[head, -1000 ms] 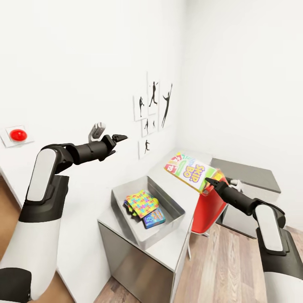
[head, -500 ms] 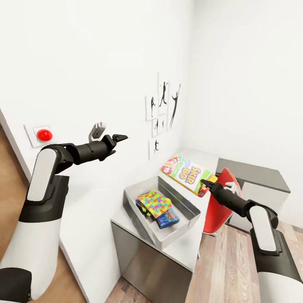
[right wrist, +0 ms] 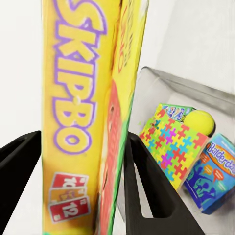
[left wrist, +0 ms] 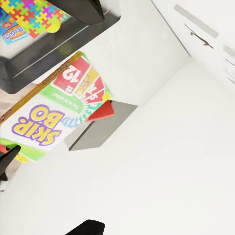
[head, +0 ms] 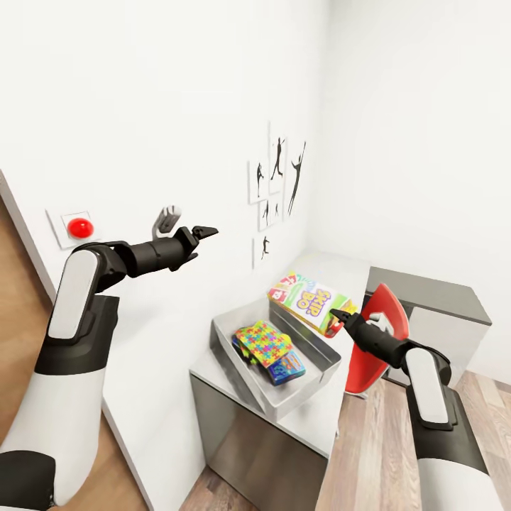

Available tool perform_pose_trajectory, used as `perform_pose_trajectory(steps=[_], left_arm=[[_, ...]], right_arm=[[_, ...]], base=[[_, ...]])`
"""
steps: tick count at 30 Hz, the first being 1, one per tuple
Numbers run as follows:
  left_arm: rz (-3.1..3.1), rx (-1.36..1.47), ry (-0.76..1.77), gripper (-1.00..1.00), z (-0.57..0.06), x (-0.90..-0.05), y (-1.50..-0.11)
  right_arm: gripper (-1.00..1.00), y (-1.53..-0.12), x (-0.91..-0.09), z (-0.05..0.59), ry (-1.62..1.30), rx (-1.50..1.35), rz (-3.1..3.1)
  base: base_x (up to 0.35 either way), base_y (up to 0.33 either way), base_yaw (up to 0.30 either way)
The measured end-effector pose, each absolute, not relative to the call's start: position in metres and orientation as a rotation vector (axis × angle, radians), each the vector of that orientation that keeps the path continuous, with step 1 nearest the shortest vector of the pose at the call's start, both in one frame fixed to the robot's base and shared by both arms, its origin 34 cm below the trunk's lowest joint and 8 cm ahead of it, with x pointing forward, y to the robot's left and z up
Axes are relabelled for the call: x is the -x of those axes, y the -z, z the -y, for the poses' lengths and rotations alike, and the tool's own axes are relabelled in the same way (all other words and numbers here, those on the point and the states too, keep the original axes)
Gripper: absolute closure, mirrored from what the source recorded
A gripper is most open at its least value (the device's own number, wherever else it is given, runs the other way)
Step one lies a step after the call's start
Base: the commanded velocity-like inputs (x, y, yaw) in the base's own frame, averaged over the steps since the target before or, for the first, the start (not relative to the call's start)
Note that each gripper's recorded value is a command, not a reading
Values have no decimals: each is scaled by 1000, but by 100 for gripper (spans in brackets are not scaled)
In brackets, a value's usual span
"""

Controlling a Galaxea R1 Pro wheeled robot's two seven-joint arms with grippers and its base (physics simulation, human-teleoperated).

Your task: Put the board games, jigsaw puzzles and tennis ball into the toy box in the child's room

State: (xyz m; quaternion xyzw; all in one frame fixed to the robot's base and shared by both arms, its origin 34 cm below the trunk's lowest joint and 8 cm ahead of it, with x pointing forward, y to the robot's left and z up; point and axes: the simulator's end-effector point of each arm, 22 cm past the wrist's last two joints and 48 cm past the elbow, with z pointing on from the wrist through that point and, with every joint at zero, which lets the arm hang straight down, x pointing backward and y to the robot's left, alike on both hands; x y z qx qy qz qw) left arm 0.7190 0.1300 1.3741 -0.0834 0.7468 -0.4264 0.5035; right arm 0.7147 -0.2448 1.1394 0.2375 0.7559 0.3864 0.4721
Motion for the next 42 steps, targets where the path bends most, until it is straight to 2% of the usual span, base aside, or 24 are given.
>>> perform_pose_trajectory(steps=[12, 42], left_arm=[[-1816, 177, 1021, -100, -119, -718, -1372], [-1817, 165, 1058, -100, -102, -716, -1375]], right_arm=[[100, -1132, -722, 243, -875, -651, -1895], [100, -1102, -753, 182, -899, -774, -2046]], base=[[0, 3, 0], [0, 0, 0]])
